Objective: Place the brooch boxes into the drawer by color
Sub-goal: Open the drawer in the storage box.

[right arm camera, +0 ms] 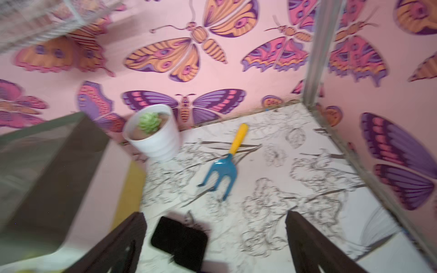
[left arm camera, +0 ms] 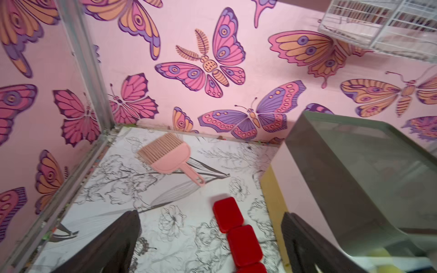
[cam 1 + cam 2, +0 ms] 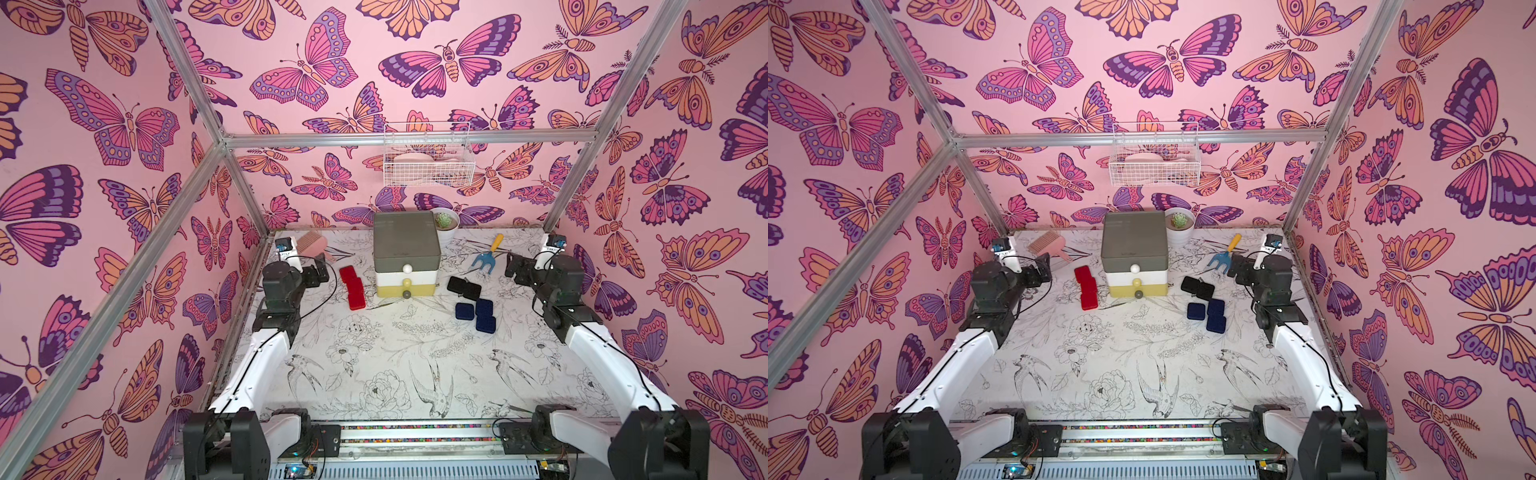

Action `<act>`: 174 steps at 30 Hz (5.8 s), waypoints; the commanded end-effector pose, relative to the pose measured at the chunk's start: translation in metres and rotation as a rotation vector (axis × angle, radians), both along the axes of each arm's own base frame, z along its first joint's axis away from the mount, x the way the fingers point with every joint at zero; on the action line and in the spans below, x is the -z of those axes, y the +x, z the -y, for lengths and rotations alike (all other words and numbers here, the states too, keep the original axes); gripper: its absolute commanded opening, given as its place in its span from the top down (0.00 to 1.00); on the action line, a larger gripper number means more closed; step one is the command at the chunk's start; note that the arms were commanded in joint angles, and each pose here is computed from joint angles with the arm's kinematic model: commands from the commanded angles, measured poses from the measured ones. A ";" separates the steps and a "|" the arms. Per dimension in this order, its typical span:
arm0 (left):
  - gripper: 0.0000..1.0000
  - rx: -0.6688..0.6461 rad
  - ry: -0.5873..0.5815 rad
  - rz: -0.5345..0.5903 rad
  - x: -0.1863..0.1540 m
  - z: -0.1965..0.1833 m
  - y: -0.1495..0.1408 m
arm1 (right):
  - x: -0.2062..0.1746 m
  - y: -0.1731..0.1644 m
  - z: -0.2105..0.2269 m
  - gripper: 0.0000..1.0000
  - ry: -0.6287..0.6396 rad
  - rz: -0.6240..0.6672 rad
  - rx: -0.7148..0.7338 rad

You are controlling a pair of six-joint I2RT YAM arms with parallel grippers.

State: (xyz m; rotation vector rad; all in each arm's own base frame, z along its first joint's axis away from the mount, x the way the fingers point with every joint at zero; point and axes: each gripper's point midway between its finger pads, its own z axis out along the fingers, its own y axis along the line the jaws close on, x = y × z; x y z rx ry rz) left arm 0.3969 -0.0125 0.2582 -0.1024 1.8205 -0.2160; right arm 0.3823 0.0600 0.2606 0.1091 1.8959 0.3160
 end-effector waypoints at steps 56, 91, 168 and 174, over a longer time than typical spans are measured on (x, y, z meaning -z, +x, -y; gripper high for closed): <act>0.00 0.125 -0.222 -0.316 0.064 0.042 -0.023 | 0.058 0.004 -0.298 0.51 0.639 -0.395 -0.520; 0.00 0.121 -0.213 -0.337 0.070 0.041 -0.021 | 0.060 -0.062 -0.277 0.73 0.672 -0.519 -0.490; 0.00 0.233 -0.299 -0.270 0.011 0.089 0.000 | 0.028 -0.156 -0.149 0.12 0.445 -0.576 -0.211; 0.00 0.265 -0.316 -0.324 0.023 0.110 0.008 | 0.015 -0.149 -0.081 0.13 0.300 -0.435 0.013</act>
